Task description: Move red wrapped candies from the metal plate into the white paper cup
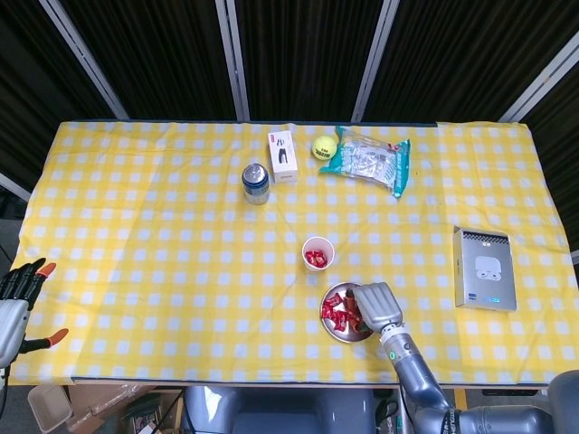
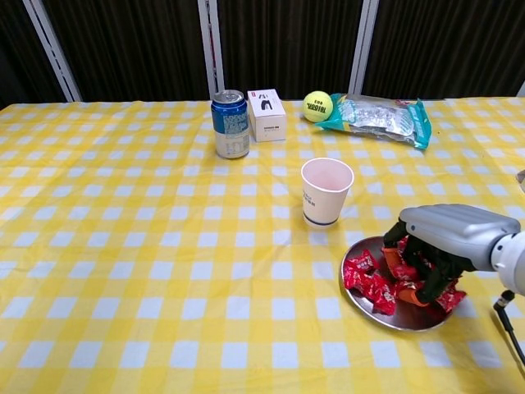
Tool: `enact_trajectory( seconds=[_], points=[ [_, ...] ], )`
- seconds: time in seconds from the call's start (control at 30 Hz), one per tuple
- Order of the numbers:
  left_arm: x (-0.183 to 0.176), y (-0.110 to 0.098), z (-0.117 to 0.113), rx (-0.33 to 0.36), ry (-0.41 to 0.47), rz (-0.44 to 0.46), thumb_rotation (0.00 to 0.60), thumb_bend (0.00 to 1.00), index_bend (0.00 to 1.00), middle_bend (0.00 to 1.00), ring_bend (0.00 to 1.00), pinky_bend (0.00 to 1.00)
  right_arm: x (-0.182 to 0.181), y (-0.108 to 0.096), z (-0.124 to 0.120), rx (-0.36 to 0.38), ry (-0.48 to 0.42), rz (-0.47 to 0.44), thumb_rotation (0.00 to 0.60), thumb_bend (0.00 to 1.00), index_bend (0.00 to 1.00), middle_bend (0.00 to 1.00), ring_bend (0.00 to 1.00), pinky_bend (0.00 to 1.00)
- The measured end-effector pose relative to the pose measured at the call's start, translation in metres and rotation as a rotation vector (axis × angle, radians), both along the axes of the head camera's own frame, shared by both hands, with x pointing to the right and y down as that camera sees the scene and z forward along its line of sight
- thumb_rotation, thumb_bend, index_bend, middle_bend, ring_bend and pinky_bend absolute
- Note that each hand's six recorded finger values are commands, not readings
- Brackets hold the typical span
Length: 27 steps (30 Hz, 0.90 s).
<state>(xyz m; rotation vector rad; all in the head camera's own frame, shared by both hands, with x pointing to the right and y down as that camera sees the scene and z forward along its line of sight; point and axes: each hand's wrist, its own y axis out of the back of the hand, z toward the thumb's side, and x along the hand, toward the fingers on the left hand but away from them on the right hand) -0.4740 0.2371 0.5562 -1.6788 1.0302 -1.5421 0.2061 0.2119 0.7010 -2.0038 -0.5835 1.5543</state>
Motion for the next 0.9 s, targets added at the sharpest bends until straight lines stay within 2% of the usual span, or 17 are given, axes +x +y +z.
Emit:
enact_trajectory(
  seconds=[0.5,0.9],
  points=[
    [0.000,0.000,-0.001,0.002,0.004,0.000,0.600,0.00,0.00,0.00,0.00,0.00,-0.026,-0.025,-0.017,0.086,-0.095,0.016,0.600,0.44,0.67,0.80,0.84,0.93],
    [0.000,0.000,0.000,-0.002,0.005,-0.003,0.600,0.00,0.00,0.00,0.00,0.00,-0.043,-0.056,-0.049,0.152,-0.143,0.024,0.600,0.45,0.67,0.80,0.84,0.93]
  ],
)
